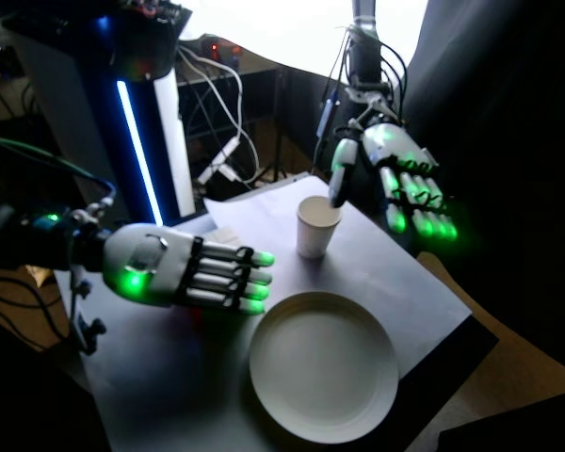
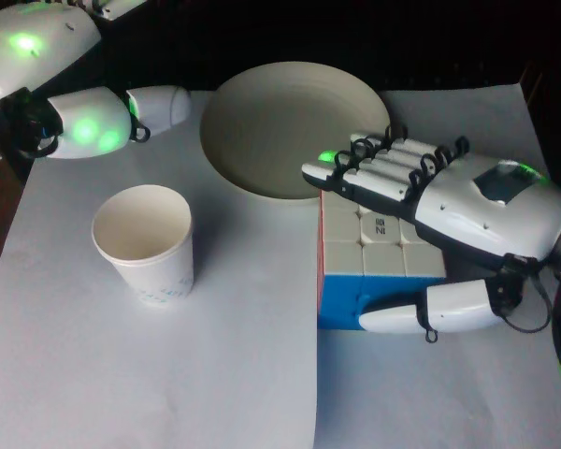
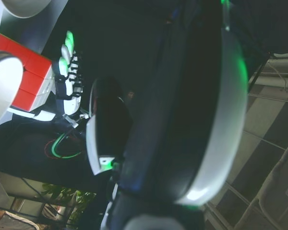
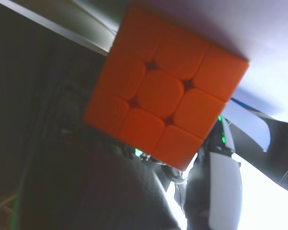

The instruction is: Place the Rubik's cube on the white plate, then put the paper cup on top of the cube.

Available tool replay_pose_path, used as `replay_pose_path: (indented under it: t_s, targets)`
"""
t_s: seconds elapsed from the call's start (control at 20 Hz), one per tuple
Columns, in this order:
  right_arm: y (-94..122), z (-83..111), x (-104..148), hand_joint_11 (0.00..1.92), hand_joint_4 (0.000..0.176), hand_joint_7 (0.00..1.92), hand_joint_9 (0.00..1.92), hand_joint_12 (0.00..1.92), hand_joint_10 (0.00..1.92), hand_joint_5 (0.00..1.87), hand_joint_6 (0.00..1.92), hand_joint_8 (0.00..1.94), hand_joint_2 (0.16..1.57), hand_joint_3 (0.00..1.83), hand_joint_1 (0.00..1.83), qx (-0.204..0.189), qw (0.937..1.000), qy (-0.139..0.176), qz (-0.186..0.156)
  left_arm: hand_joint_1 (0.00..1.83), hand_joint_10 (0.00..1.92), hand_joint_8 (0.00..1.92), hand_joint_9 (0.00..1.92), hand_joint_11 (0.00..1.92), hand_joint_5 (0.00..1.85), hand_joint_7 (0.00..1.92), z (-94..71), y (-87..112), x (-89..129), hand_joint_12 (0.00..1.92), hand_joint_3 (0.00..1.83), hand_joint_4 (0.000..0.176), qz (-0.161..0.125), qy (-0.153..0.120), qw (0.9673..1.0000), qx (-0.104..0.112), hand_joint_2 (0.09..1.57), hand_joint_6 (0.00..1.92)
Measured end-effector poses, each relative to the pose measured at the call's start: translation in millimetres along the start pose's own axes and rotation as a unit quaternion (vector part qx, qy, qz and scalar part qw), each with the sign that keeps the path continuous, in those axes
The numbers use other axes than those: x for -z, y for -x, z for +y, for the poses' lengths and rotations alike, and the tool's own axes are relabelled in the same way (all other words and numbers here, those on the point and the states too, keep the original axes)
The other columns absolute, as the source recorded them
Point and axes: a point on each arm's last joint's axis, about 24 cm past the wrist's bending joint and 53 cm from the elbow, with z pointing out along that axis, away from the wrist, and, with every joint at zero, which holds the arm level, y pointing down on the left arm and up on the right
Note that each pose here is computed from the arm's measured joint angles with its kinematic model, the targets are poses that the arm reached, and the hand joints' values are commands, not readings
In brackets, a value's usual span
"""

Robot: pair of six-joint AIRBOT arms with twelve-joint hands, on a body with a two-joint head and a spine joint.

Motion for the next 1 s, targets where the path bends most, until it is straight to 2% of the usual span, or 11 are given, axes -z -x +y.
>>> replay_pose_path:
  t_s: [0.05,0.1,0.2,0.3,0.4,0.45,0.55,0.7,0.8,0.85,1.0]
  targets:
    - [2,0.3,0,0.43,0.0,0.25,0.43,1.91,1.71,0.05,1.3,1.38,1.15,0.0,0.76,-0.001,1.0,0.0,-0.003,0.19,0.0,0.0,0.0,0.0,0.0,0.0,0.1,-0.1,0,0.0,0.0,0.125,0.0,0.0,1.0,0.0,1.33,0.0]
    - [2,0.1,0,0.51,0.0,0.26,0.45,1.92,1.85,0.05,1.4,1.51,1.15,0.0,0.85,-0.009,1.0,0.0,-0.005,0.21,0.0,0.0,0.0,0.0,0.0,0.0,0.3,0.1,0,0.0,0.0,0.133,0.0,0.0,1.0,0.0,1.34,0.0]
    - [4,2.3,1,0.48,0.0,0.3,0.47,1.92,1.92,0.04,1.45,1.64,1.16,0.0,0.87,-0.01,0.9999,0.003,-0.008,0.25,0.0,0.0,0.0,0.0,0.0,0.0,0.7,0.1,0,0.0,0.0,0.138,0.0,0.001,1.0,0.001,1.34,0.0]
    - [3,4.9,0,0.75,0.0,0.32,0.66,1.92,1.92,0.12,1.47,1.7,1.14,0.0,0.96,-0.014,0.9999,0.005,-0.009,0.25,0.0,0.0,0.0,0.0,0.0,0.0,0.7,0.2,0,0.0,0.0,0.126,0.0,0.001,1.0,0.002,1.34,0.0]
    - [1,9.5,1,0.93,0.0,0.48,0.85,1.92,1.92,0.13,1.47,1.9,1.14,0.0,1.0,-0.015,0.9998,0.01,-0.009,0.2,0.0,0.0,0.0,0.0,0.0,0.0,0.7,0.0,0,0.0,0.0,0.154,0.0,0.001,1.0,0.001,1.33,0.0]
    - [-1,14.7,1,0.9,0.0,0.6,0.88,1.92,1.92,0.15,1.5,1.94,1.14,0.0,1.04,-0.014,0.9997,0.016,-0.008,0.26,0.0,0.0,0.0,0.0,0.0,0.0,1.1,0.0,0,0.0,0.0,0.148,0.0,0.002,1.0,0.001,1.33,0.0]
    - [-2,22.7,2,0.95,0.0,0.43,0.85,1.92,1.92,0.19,1.5,1.82,1.13,0.0,1.09,-0.014,0.9995,0.027,-0.009,0.29,0.0,0.0,0.0,0.0,0.02,0.0,0.9,0.0,0,0.0,0.0,0.111,0.0,0.002,1.0,0.001,1.33,0.01]
    - [9,30.1,10,0.68,0.0,0.47,0.71,1.92,1.92,0.13,1.5,1.87,1.17,0.01,1.05,-0.003,0.999,0.039,-0.021,0.28,0.0,0.0,0.0,0.0,0.0,0.0,2.0,0.1,0,0.0,0.0,0.147,0.0,0.004,1.0,0.002,1.34,0.0]
    - [25,35.4,9,0.75,0.0,0.37,0.68,1.92,1.92,0.11,1.63,1.8,1.14,0.0,1.04,0.005,0.9983,0.045,-0.037,0.3,0.0,0.0,0.0,0.0,0.01,0.0,2.2,0.0,0,0.0,0.0,0.134,0.0,0.004,1.0,0.002,1.33,0.0]
    - [38,42.6,8,0.76,0.0,0.34,0.66,1.92,1.92,0.09,1.65,1.7,1.14,0.0,1.03,0.01,0.997,0.056,-0.052,0.27,0.0,0.0,0.0,0.0,0.02,0.0,2.1,-0.7,0,0.0,0.0,0.111,0.001,0.004,1.0,0.002,1.33,0.01]
    - [71,58.8,3,0.67,0.0,0.28,0.55,1.92,1.92,0.12,1.48,1.64,1.14,0.0,1.16,0.027,0.9919,0.084,-0.091,0.32,0.0,0.0,0.0,0.0,0.02,0.0,2.4,-1.1,0,0.0,0.0,0.123,0.002,0.005,1.0,0.002,1.34,0.01]
